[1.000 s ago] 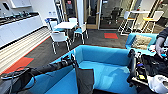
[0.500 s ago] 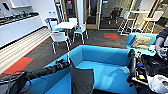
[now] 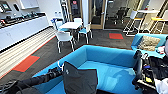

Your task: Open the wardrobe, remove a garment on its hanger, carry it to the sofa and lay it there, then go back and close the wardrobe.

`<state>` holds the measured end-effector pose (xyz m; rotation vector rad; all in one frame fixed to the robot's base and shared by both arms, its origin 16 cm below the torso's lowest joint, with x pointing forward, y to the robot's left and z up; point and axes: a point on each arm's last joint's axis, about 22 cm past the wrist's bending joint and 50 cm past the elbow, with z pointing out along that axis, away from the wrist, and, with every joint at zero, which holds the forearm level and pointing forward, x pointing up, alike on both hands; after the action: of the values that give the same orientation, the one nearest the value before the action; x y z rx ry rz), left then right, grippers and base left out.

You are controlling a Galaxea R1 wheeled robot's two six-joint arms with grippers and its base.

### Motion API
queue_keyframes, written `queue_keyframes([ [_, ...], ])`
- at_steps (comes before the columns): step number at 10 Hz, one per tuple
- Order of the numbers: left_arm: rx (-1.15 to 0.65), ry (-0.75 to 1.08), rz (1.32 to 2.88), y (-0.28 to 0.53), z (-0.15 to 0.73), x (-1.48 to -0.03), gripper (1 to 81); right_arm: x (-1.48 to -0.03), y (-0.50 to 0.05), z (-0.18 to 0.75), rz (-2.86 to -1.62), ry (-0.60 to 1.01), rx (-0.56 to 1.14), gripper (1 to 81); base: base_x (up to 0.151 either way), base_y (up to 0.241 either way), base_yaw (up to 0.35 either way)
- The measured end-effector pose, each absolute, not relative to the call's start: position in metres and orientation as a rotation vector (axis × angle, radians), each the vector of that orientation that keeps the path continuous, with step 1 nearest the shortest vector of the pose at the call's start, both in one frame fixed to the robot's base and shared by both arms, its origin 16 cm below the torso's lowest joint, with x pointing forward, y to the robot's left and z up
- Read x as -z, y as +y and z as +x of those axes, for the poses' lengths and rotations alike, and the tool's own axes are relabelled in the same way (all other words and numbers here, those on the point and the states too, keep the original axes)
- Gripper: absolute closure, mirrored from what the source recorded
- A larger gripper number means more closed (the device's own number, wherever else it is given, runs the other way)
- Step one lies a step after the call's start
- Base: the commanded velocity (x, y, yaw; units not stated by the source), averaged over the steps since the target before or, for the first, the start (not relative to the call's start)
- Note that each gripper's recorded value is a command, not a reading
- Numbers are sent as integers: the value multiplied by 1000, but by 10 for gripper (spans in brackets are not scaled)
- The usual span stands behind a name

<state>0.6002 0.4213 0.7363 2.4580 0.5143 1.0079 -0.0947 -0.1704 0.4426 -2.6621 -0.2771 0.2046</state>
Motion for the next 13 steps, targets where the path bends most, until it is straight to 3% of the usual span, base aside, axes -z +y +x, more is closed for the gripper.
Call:
queue_keyframes([
  [7,-898,596,2602,468,520,-660,811,-444,-163,-98,-2652,-277,-208,10,0,0,0],
  [8,-894,601,2615,473,514,-655,10,-444,-162,-98,-2649,-283,-206,10,0,0,0],
  [13,-864,623,2647,487,491,-638,10,-445,-161,-101,-2647,-288,-207,10,0,0,0],
])
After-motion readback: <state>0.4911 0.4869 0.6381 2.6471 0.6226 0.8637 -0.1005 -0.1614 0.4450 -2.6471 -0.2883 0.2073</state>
